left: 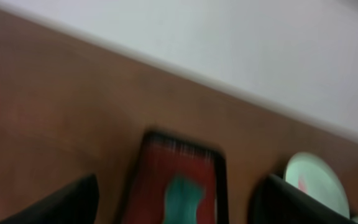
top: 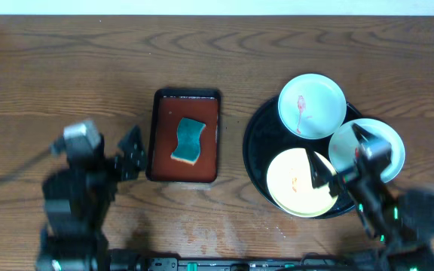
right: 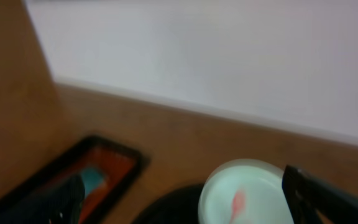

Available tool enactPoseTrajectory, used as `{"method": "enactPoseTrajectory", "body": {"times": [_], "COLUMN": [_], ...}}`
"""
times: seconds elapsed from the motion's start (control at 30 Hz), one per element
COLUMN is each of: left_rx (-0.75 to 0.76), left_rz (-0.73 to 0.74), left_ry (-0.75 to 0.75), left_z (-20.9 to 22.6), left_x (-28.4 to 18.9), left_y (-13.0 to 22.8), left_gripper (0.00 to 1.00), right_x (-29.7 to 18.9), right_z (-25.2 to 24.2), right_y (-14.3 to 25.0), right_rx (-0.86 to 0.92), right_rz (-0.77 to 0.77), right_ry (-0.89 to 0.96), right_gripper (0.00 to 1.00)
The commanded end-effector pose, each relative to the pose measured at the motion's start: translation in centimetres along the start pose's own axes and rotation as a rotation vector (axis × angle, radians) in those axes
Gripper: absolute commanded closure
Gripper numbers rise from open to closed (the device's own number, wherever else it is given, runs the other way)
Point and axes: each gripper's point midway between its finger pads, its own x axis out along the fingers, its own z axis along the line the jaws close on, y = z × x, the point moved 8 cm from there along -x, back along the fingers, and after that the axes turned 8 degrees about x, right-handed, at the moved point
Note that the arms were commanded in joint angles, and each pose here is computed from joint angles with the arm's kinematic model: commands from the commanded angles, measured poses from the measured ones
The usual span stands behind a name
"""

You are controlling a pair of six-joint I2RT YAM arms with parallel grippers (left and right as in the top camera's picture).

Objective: Clean dirty plates on tray and stack at the side
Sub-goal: 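Grasp the green sponge with the left gripper, yellow plate rim with right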

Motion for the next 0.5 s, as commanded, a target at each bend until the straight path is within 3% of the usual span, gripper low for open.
{"method": "enactPoseTrajectory", "body": {"times": [0.0,0.17,0.23,0.4,0.47], "left_rx": [0.032,-0.005,-0.044,-0.105,-0.066], "left_rz": [0.195,0.51,0.592,0.761,0.856], "left_ry": [0.032,-0.025,0.012,0.108,0.13], "left_z": [-0.9,-0.4,-0.5,-1.2,-2.1], "left_x": [2.1,5.8,6.8,9.6,10.8], "left_y": [-2.4,-1.9,-0.9,1.5,3.2], "left_gripper": [0.16,0.16,0.01,0.01,0.01], "right_x": [2.8,7.5,8.7,10.1,10.0], "right_z": [0.1,-0.8,-1.0,-0.5,-0.5], "right_y": [-1.5,-2.2,-1.8,-0.5,-0.3], "right_rx": [0.073,0.161,0.189,0.248,0.26], "right_rz": [0.17,0.392,0.445,0.522,0.541], "right_ry": [-0.069,-0.072,-0.084,-0.205,-0.213], "right_gripper": [0.01,0.01,0.01,0.01,0.01]}}
